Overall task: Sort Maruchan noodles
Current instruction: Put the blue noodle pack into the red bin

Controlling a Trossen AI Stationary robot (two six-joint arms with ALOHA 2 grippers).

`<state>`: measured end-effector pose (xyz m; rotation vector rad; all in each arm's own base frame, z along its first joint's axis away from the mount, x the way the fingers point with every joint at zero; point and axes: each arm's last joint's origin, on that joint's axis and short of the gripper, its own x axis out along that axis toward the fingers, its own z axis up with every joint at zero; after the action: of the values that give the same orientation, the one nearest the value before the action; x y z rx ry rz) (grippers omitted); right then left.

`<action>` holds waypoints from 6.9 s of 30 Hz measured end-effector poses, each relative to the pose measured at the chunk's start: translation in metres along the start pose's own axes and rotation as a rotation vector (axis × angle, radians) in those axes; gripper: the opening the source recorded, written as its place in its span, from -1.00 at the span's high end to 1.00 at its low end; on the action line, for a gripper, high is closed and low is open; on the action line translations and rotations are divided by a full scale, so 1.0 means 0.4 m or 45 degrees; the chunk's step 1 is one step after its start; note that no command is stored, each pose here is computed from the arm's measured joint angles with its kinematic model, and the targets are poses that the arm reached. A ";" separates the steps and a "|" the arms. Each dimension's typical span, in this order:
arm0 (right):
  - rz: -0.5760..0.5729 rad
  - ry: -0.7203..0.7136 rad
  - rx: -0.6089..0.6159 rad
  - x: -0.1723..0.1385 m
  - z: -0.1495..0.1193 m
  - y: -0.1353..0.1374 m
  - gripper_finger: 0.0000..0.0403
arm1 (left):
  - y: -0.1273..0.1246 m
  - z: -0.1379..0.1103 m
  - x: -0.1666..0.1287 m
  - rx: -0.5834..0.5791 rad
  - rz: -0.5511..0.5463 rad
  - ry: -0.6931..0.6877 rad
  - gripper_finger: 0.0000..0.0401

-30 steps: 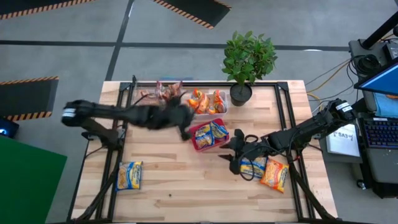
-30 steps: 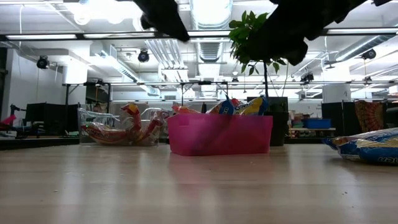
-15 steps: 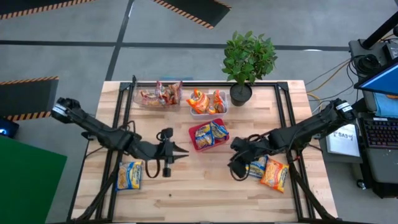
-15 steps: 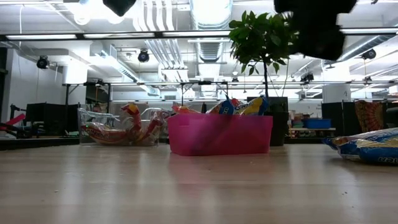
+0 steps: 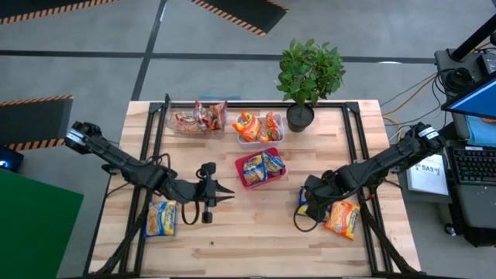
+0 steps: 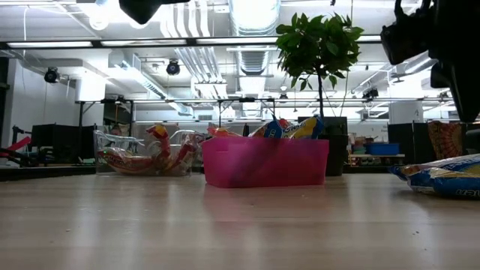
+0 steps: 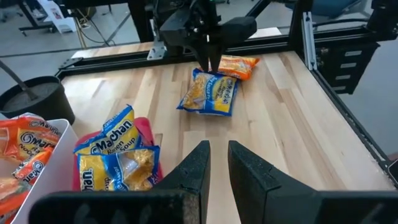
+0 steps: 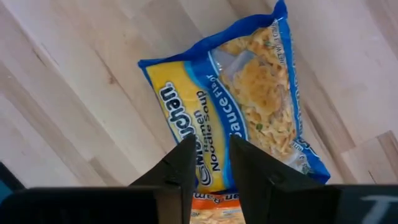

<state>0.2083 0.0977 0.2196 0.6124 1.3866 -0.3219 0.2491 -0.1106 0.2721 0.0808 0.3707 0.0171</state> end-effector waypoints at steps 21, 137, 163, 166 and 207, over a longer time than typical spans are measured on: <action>-0.105 -0.096 -0.141 0.136 -0.015 -0.033 0.78 | -0.001 -0.005 0.003 -0.178 0.005 0.020 0.81; -0.108 -1.262 -0.044 0.135 0.421 0.201 0.94 | 0.088 -0.033 -0.132 0.037 0.661 -0.141 0.81; -0.280 -0.975 0.028 0.068 0.430 0.231 0.39 | 0.088 -0.031 -0.135 0.036 0.658 -0.143 0.81; -0.247 -1.007 0.035 0.004 0.416 0.224 0.31 | 0.088 -0.031 -0.135 0.038 0.658 -0.140 0.81; -0.218 -1.201 -0.453 -0.104 0.087 0.108 0.94 | -0.060 -0.131 -0.013 -1.083 0.091 0.729 0.81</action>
<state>0.2532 0.1066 0.2716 0.0052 0.5522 -0.4154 0.2252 -0.1306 0.2233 -0.7677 0.9037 0.2699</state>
